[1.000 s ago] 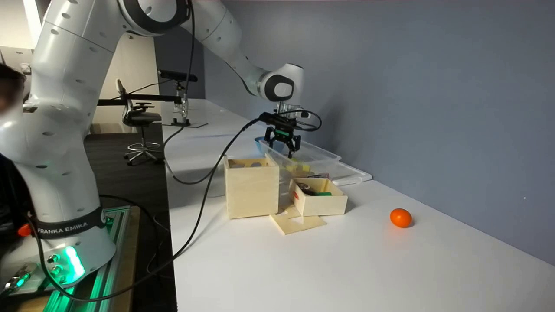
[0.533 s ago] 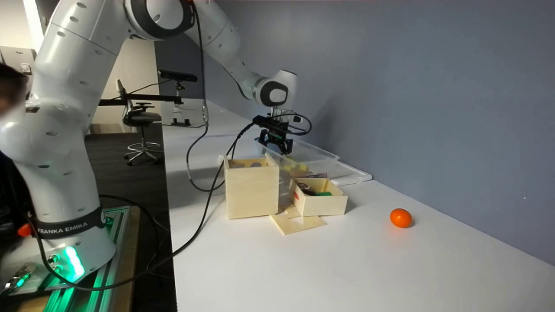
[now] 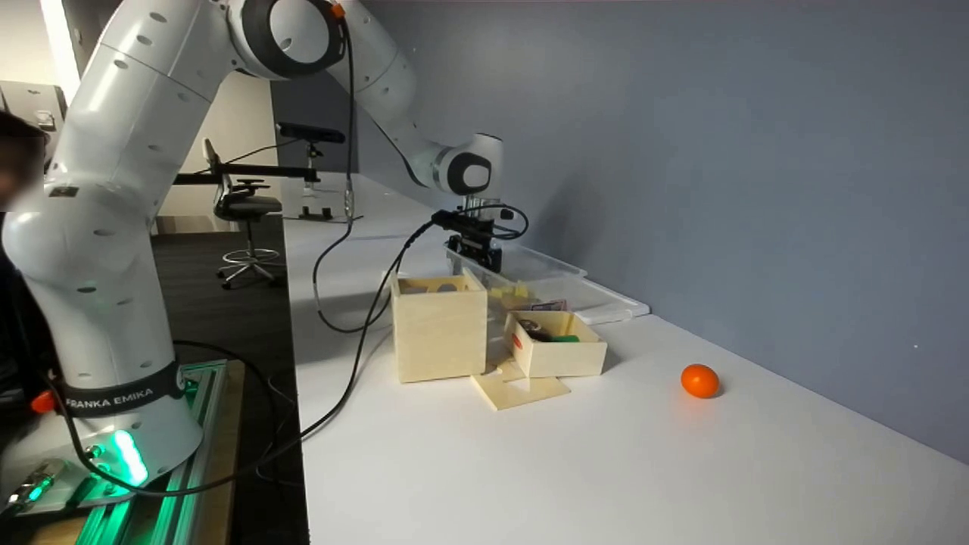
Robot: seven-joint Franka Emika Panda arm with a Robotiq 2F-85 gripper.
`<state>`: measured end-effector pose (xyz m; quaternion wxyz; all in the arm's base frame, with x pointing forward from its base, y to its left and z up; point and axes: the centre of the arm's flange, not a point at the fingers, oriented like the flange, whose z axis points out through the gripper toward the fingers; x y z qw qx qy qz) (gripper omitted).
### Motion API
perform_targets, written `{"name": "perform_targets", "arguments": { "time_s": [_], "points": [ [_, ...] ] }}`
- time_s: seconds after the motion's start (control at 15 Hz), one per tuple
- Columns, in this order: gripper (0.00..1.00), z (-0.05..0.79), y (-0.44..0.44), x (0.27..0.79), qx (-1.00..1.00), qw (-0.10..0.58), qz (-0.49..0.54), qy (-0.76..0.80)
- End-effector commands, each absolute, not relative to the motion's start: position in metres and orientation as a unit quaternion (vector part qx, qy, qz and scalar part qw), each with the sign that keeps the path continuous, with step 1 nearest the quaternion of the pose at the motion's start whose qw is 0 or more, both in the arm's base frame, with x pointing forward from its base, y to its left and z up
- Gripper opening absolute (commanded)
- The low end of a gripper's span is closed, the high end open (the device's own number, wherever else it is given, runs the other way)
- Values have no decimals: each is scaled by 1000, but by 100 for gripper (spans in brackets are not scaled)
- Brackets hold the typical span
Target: Take the wooden box out of the container then put the silver spoon in the bowl.
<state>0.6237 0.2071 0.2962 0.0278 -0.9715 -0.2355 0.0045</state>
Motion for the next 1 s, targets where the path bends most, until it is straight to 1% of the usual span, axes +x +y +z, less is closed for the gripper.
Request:
{"name": "perform_targets", "arguments": {
  "time_s": [0.0, 0.07, 0.13, 0.2, 0.33, 0.4, 0.73, 0.93],
  "points": [
    [92, 281, 208, 625, -971, -6, -1, -240],
    [81, 278, 208, 626, -971, -9, -1, -241],
    [67, 276, 207, 626, -970, -11, -2, -241],
    [67, 276, 207, 626, -970, -13, -3, -243],
    [53, 281, 207, 627, -970, -15, -11, -243],
    [45, 286, 206, 627, -970, -15, -18, -242],
    [9, 317, 191, 634, -972, -30, -67, -225],
    [9, 327, 183, 638, -972, -40, -85, -216]
  ]
}}
